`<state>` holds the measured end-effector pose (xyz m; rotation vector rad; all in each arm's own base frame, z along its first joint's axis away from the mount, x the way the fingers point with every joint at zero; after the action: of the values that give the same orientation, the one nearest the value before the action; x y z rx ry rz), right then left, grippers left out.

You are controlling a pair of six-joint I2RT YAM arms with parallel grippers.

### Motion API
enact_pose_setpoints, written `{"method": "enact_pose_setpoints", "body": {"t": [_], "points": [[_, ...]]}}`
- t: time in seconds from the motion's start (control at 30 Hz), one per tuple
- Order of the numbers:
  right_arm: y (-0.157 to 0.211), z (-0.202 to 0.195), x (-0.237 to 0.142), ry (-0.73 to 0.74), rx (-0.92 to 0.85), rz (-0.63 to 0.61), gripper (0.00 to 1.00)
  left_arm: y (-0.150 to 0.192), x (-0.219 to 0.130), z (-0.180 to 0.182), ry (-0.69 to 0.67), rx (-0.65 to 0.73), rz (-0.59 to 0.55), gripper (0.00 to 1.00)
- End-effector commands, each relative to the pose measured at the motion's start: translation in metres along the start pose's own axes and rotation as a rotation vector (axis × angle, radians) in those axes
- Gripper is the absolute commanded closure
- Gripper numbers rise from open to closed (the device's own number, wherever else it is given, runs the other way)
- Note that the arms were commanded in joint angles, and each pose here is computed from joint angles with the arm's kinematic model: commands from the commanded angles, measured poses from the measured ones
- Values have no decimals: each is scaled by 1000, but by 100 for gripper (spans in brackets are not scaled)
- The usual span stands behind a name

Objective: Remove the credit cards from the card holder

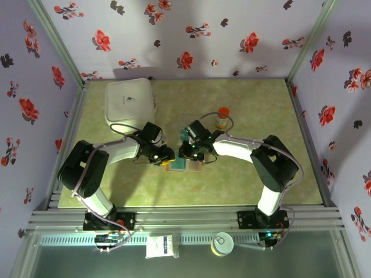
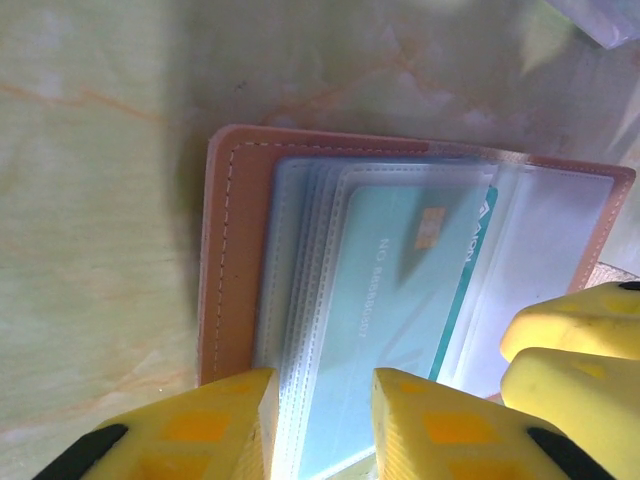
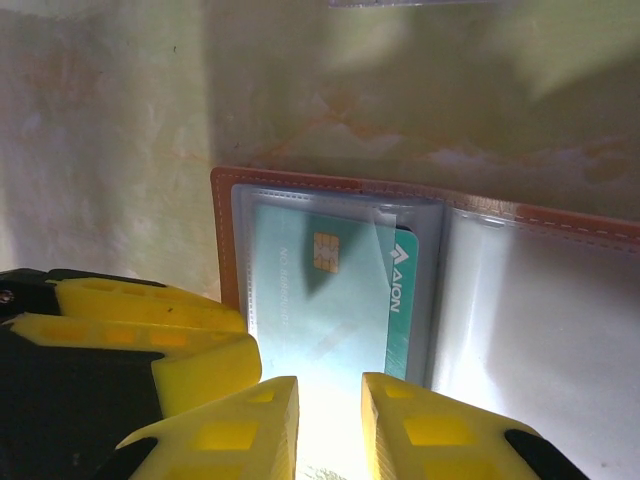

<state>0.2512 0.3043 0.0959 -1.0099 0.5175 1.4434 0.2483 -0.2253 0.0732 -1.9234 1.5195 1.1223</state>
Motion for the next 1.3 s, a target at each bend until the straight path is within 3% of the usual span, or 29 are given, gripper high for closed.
{"method": "enact_pose_setpoints", "body": {"t": [0.0, 0.87, 1.27], "points": [[0, -1, -1, -13, 18, -1, 76, 5, 0, -1, 13, -4, 15, 71], [3, -10, -5, 8, 17, -1, 77, 1, -11, -19, 0, 38, -28, 79], [3, -13, -5, 12, 11, 5, 78, -5, 0, -14, -30, 37, -22, 84]]}}
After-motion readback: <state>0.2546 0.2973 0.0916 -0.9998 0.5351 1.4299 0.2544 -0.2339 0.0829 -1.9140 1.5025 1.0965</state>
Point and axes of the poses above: each hand's point on the last joint's axis, 136 mm out from that joint toward the fingers, its own x axis out along the fingers, its own z axis along the line the jaws close on, y = z × x, the point moved 5 cm from there along -x, back along the fingers, and after that the axes turned 14 degrees about -x, right-handed, at the moved point
